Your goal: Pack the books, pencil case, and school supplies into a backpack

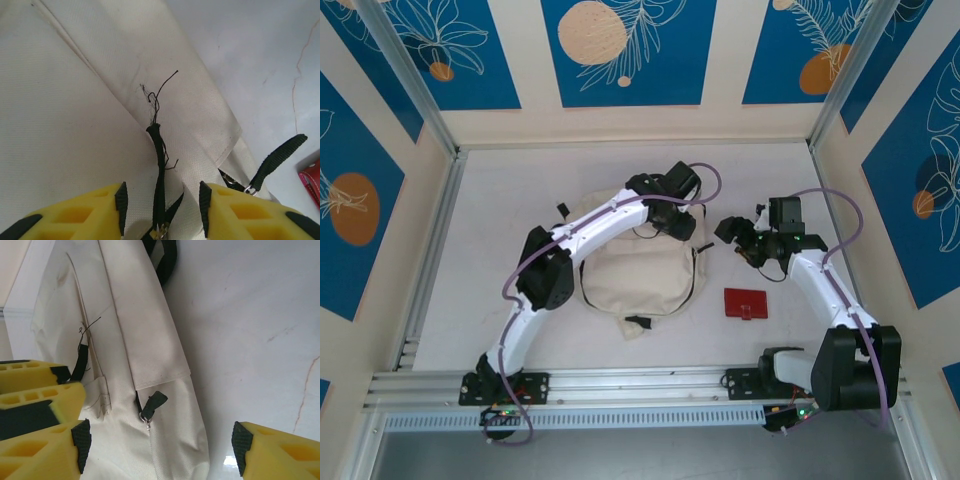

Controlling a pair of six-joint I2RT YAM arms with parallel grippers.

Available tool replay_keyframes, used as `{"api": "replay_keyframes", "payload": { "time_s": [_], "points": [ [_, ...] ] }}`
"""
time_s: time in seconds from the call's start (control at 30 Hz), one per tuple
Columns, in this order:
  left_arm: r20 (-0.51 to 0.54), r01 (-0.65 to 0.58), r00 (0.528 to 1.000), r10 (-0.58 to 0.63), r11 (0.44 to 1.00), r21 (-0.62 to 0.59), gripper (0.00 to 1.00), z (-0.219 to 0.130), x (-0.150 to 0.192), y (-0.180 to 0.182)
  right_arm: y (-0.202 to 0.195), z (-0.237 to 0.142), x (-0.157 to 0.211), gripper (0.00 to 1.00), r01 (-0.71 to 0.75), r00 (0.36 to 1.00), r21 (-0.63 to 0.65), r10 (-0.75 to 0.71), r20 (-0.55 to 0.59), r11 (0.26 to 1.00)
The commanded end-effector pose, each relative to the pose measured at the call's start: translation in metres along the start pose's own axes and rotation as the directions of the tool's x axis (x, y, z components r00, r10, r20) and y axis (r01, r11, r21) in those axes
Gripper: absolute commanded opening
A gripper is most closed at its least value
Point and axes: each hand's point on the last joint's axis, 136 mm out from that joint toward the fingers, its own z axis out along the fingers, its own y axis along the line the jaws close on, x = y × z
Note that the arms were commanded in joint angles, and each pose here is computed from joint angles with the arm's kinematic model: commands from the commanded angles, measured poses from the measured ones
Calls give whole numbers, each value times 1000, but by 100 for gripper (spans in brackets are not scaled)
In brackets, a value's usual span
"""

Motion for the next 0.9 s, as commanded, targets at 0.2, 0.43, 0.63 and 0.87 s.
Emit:
{"api": "replay_keyframes", "payload": {
  "time_s": [0.2,0.43,0.63,0.87],
  "points": [
    [8,28,1000,-27,999,-32,23,3,-6,3,5,7,9,76,2,998,-46,-4,-56,999],
    [63,59,996,-55,996,-73,11,-12,-17,12,10,9,13,75,21,997,-48,-25,-76,999],
    [108,75,992,-63,992,-104,4,-28,-25,18,24,17,22,74,64,990,-66,-71,-124,996],
    [157,112,983,-93,986,-120,0,-44,-23,25,40,27,24,70,118,980,-65,-126,-154,991]
  ]
}}
